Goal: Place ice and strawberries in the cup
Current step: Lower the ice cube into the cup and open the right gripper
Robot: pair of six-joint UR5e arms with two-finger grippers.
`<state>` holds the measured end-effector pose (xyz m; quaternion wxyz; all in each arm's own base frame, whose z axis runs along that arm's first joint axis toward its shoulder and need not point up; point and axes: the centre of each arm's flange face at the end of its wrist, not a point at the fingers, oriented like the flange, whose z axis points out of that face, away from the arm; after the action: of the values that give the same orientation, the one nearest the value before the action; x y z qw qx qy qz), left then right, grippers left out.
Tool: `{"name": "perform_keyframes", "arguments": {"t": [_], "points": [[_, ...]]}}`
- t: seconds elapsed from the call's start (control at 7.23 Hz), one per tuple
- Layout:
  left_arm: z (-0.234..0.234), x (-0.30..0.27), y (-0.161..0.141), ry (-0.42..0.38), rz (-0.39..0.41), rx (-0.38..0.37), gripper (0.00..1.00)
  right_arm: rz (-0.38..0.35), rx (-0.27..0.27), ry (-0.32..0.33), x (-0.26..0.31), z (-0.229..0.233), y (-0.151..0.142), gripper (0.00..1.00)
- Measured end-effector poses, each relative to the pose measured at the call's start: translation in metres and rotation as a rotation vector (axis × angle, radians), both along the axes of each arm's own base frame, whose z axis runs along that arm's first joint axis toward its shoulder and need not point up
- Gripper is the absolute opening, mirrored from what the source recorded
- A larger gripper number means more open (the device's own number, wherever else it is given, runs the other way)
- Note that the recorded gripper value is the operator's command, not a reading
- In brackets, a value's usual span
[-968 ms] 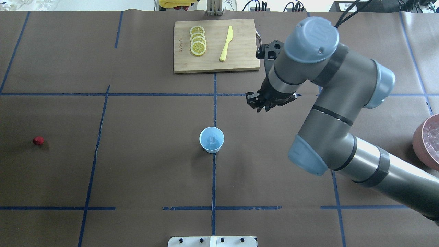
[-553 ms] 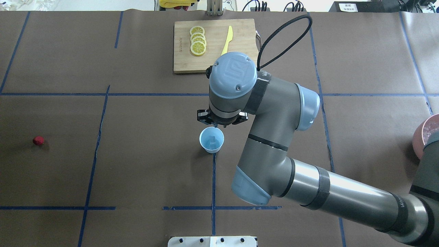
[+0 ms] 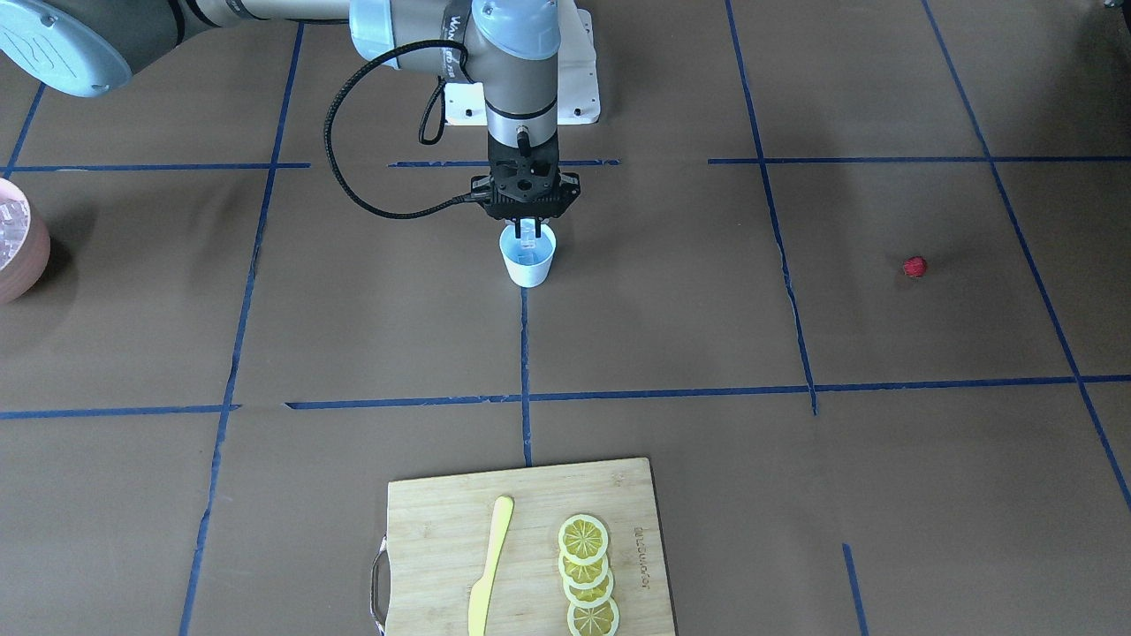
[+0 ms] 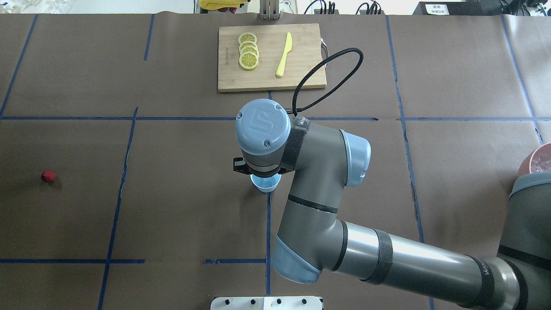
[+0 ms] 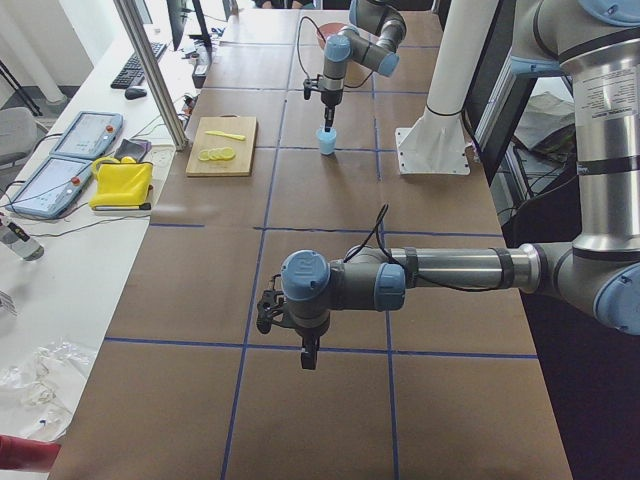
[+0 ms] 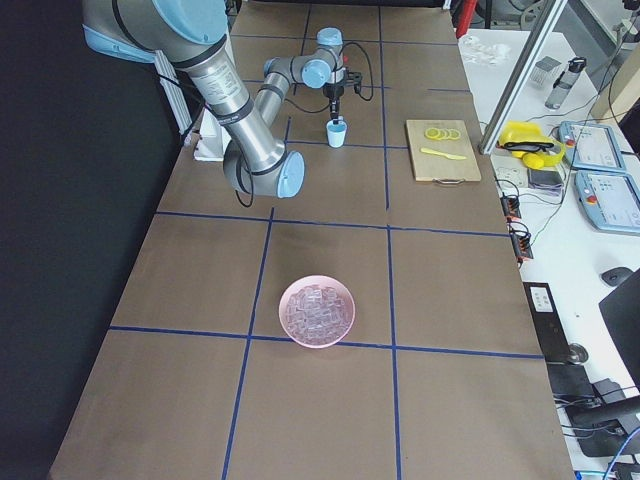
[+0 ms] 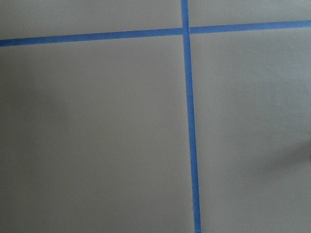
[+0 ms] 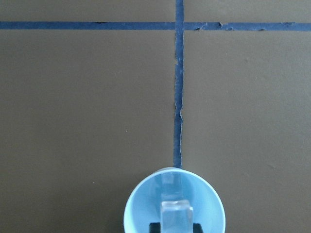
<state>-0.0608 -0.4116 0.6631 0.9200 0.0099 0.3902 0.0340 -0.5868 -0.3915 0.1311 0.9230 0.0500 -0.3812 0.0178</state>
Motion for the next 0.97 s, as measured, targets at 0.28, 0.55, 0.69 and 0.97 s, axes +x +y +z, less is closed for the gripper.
{"name": "perform_keyframes", "arguments": {"t": [0.28, 0.55, 0.69, 0.97], "points": [[0.0005, 0.0002, 0.0001, 0.0, 0.001, -0.001, 1.0, 0.001, 0.007, 0.005, -0.003, 0.0008, 0.0037, 0.98], [0.0007, 0.0002, 0.0001, 0.0, 0.001, -0.001, 1.0, 0.003, 0.01, 0.011, -0.0044, 0.0015, 0.0051, 0.98], [0.0009, 0.0002, 0.0001, 0.0, 0.001, -0.002, 1.0, 0.003, 0.011, 0.011, -0.0044, 0.001, 0.0053, 0.98], [0.0011, 0.0002, 0.0, -0.001, 0.001, -0.002, 1.0, 0.007, 0.019, 0.008, 0.003, -0.0007, -0.0037, 0.98]]}}
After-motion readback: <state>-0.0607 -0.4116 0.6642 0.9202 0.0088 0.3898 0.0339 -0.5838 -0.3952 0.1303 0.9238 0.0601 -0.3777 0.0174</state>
